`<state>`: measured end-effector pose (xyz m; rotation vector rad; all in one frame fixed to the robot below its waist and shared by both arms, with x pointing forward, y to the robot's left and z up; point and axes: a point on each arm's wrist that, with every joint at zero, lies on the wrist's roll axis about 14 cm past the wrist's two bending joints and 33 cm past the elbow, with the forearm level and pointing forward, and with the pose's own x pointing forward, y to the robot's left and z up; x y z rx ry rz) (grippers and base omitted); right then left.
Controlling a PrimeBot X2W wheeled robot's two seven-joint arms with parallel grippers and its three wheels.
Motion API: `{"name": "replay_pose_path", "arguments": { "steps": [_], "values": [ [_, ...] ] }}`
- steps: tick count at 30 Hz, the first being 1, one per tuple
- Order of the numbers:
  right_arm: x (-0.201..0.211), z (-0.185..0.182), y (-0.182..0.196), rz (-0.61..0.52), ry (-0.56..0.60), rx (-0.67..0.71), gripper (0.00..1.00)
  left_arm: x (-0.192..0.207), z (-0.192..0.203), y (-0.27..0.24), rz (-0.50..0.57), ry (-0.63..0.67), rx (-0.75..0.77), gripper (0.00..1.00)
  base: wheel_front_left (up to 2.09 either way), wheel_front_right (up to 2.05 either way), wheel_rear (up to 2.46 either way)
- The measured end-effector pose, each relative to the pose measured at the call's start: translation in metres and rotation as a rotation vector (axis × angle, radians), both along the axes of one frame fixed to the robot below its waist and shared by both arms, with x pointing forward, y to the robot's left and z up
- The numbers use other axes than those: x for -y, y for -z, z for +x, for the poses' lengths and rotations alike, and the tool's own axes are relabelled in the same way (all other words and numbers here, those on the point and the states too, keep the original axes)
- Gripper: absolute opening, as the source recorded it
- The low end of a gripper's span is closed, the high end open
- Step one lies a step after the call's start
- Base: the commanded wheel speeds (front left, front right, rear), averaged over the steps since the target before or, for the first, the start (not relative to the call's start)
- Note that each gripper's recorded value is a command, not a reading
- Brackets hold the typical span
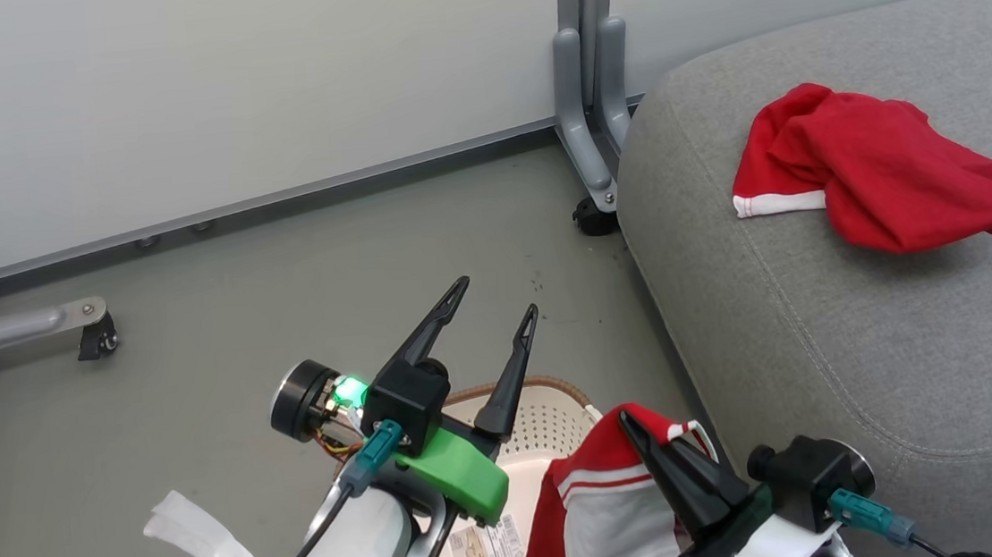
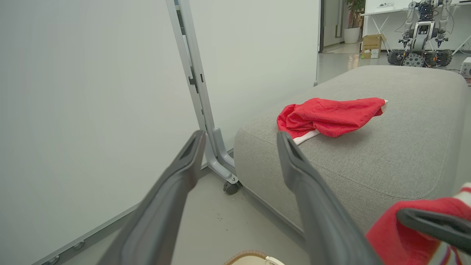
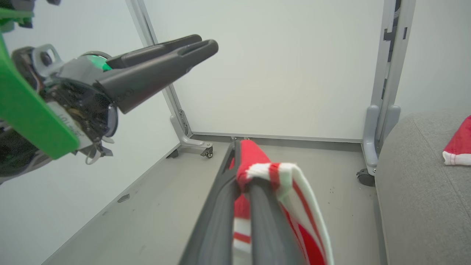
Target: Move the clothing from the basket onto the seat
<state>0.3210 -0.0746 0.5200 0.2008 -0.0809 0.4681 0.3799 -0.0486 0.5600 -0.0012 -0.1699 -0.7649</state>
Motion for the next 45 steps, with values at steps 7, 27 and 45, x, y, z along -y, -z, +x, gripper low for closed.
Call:
{"name": "replay_pose_path", "arguments": {
  "steps": [7, 27, 45],
  "values": [
    [0.013, 0.004, -0.020, -0.021, 0.051, 0.075, 0.00, 0.003, -0.001, 0.006, 0.003, 0.015, -0.007, 1.00, 0.00, 0.00, 0.00],
    [0.103, -0.008, -0.088, -0.094, 0.406, 0.293, 0.00, 0.053, -0.011, 0.025, -0.057, 0.209, -0.048, 1.00, 0.00, 0.00, 0.00],
    [0.184, 0.056, -0.167, -0.352, 0.651, 0.531, 0.00, 0.094, 0.017, 0.074, -0.061, 0.398, -0.161, 1.00, 0.00, 0.00, 0.00]
  ]
}}
